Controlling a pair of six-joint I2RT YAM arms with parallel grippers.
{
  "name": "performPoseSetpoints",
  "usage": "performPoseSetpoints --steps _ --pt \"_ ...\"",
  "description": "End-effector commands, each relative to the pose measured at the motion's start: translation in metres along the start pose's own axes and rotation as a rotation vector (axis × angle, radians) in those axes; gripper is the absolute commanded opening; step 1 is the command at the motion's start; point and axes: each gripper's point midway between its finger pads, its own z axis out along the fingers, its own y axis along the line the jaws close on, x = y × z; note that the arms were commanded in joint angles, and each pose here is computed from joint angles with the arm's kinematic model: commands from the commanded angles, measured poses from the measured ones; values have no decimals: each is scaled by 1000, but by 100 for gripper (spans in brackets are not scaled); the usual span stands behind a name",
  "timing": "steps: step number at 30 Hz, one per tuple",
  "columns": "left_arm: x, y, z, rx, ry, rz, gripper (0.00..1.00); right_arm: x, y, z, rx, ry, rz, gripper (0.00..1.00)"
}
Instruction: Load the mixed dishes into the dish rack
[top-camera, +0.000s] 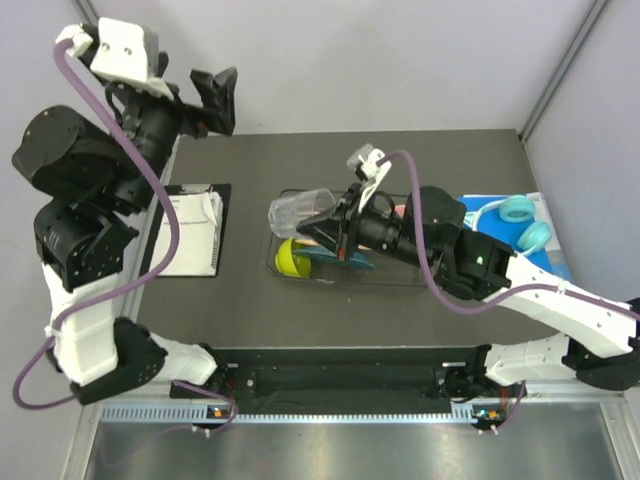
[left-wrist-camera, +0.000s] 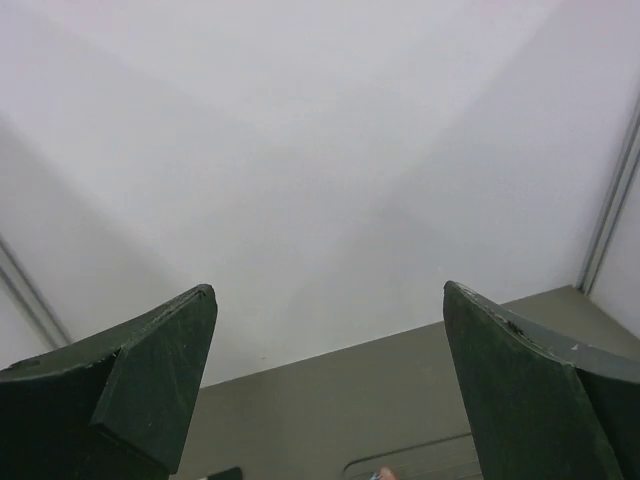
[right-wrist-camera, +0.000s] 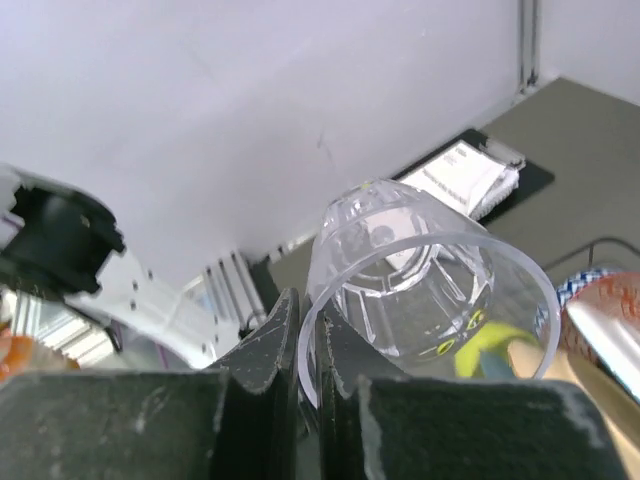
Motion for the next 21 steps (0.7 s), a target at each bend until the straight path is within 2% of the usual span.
performPoseSetpoints --steps 1,2,3,6,9,11,12,13,14,15,17,19,20,21 --pt "10 -14 9 31 52 -74 99 -88 11 -4 -121 -293 100 0" --pt "10 -15 2 48 55 -107 99 -92 2 -6 -136 -297 104 0" --pt "34 -28 4 89 119 -97 99 -97 1 -8 -146 -303 138 0" --pt "67 -58 -10 247 229 -138 99 -104 -8 -14 -182 -309 171 0" --pt "78 -67 -13 307 285 -166 99 -103 -19 -18 -198 -307 212 0" --pt "97 -70 2 292 360 -144 99 -109 -25 -25 -209 -333 221 0" --pt "78 -57 6 247 309 -141 99 -113 -26 -28 -217 -340 236 0" --pt "91 -56 28 190 337 -116 99 -114 -27 -28 -217 -338 238 0" --pt "91 -41 38 123 317 -35 99 -122 -27 -33 -217 -351 228 0" --pt "81 -8 52 -77 269 2 99 -126 -27 -35 -215 -358 224 0" --pt "92 10 69 -182 274 79 99 -132 -28 -40 -213 -370 217 0" --pt "103 20 74 -190 290 37 99 -133 -27 -44 -224 -374 224 0" --pt "117 13 75 -166 325 -57 99 -129 -35 -43 -216 -371 233 0" --pt "137 -16 69 5 410 -143 99 -129 -36 -45 -230 -373 269 0"
